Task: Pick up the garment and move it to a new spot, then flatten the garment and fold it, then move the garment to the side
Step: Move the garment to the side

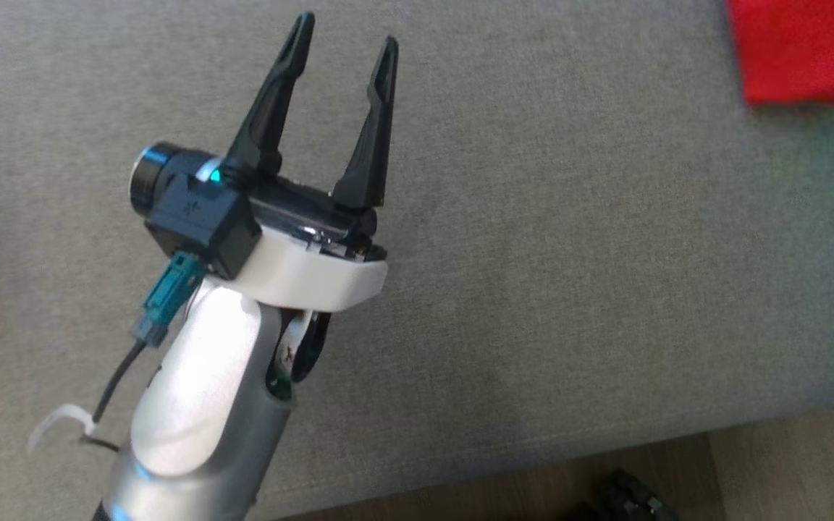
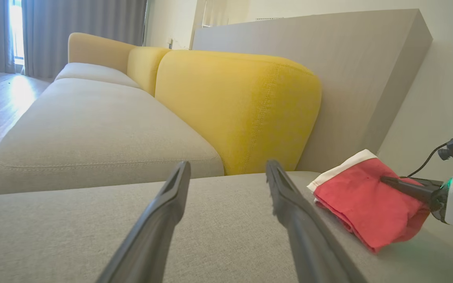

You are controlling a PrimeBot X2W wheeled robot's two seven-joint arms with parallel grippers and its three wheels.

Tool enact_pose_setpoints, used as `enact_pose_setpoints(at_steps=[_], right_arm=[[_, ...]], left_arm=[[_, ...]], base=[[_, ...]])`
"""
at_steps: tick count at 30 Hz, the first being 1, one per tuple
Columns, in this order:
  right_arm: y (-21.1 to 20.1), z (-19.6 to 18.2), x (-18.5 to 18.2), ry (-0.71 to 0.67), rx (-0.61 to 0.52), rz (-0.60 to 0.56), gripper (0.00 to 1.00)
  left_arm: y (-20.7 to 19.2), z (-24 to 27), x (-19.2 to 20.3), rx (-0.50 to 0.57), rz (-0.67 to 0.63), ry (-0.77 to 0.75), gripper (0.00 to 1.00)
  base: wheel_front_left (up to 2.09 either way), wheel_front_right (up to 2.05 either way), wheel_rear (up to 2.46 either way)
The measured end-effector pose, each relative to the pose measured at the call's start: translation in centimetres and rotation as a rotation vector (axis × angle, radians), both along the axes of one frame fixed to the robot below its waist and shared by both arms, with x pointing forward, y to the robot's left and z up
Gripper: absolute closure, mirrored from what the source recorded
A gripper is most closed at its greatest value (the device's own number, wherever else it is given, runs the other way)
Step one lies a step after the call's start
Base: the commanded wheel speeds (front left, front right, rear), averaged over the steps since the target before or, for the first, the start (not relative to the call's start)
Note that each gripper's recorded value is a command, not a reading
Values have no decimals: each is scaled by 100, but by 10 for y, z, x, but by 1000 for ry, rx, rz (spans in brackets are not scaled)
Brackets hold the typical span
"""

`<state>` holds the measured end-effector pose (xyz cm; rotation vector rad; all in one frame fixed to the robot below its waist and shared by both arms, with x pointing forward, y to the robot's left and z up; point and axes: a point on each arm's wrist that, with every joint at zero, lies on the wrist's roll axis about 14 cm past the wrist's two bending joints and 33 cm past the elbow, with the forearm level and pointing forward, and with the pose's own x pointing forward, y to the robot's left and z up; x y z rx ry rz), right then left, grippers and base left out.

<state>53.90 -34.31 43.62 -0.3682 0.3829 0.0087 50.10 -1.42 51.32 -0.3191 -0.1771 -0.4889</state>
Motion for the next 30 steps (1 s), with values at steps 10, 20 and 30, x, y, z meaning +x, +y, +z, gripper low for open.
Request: enact_pose_setpoints(at_steps=[10,20,30], right_arm=[[-39,-13,0,33,-22,-135,100],[-36,-10,5,0,-12,-150,0],[35,57,27,-231,30,31,0]], left_arm=[[-12,-17,12,-18,-28,20,0],[-8,-15,12,-12,-18,17,0],[11,14,-6,-18,38,0,0]], base=[[0,0,0],[0,0,0],[0,0,0]])
